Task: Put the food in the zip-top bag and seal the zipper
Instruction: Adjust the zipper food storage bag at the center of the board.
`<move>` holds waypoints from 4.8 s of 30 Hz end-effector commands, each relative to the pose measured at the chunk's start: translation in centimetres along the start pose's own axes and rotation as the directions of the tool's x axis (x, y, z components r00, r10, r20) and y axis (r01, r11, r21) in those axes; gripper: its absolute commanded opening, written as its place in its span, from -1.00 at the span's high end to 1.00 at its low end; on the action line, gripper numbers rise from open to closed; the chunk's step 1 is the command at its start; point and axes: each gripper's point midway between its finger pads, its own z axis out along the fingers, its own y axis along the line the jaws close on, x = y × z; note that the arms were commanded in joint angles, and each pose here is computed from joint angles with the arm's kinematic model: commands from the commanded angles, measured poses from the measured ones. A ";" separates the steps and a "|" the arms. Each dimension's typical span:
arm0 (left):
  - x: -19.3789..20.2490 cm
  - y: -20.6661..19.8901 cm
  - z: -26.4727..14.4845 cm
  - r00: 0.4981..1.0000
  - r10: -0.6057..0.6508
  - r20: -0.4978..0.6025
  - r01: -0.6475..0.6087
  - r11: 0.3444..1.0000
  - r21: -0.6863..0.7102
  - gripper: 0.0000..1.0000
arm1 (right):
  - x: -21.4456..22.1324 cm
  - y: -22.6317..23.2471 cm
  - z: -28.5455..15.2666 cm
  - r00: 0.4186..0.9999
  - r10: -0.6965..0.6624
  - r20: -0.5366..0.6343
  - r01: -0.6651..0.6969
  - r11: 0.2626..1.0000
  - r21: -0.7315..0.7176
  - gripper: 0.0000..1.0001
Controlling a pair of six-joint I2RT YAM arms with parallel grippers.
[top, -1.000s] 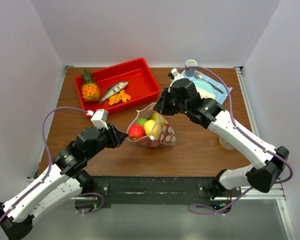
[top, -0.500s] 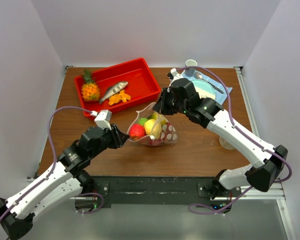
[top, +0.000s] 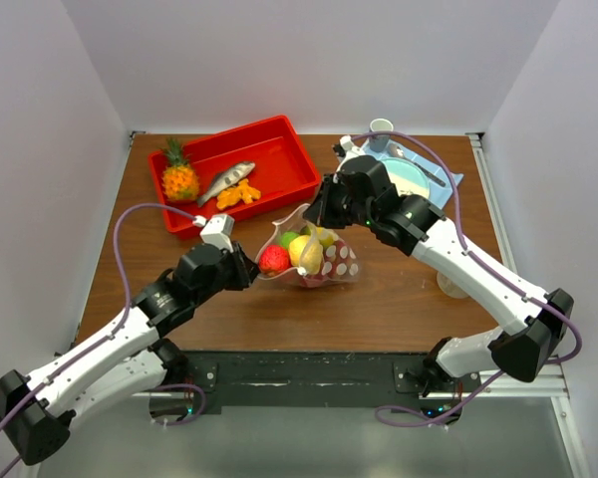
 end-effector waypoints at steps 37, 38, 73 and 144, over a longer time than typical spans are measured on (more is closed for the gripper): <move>-9.1 -6.3 -2.8 0.990 0.035 0.138 -0.045 0.997 0.066 1.00 | -1.4 -0.4 2.8 0.993 -0.117 0.008 0.116 0.989 0.096 1.00; -9.2 -6.6 -3.1 0.989 0.028 0.145 -0.041 0.996 0.083 1.00 | -1.5 -0.4 3.1 0.993 -0.120 0.003 0.119 0.988 0.102 1.00; -8.2 -5.5 -4.3 0.983 -0.082 0.167 0.065 0.993 0.101 1.00 | 1.2 2.2 -1.3 0.940 -0.339 -0.031 0.339 0.940 -0.033 -0.28; -8.0 -5.6 -4.6 0.983 -0.081 0.164 0.061 0.991 0.119 1.00 | 2.1 -2.5 -0.2 0.944 -0.328 -0.014 0.323 0.918 0.232 -0.04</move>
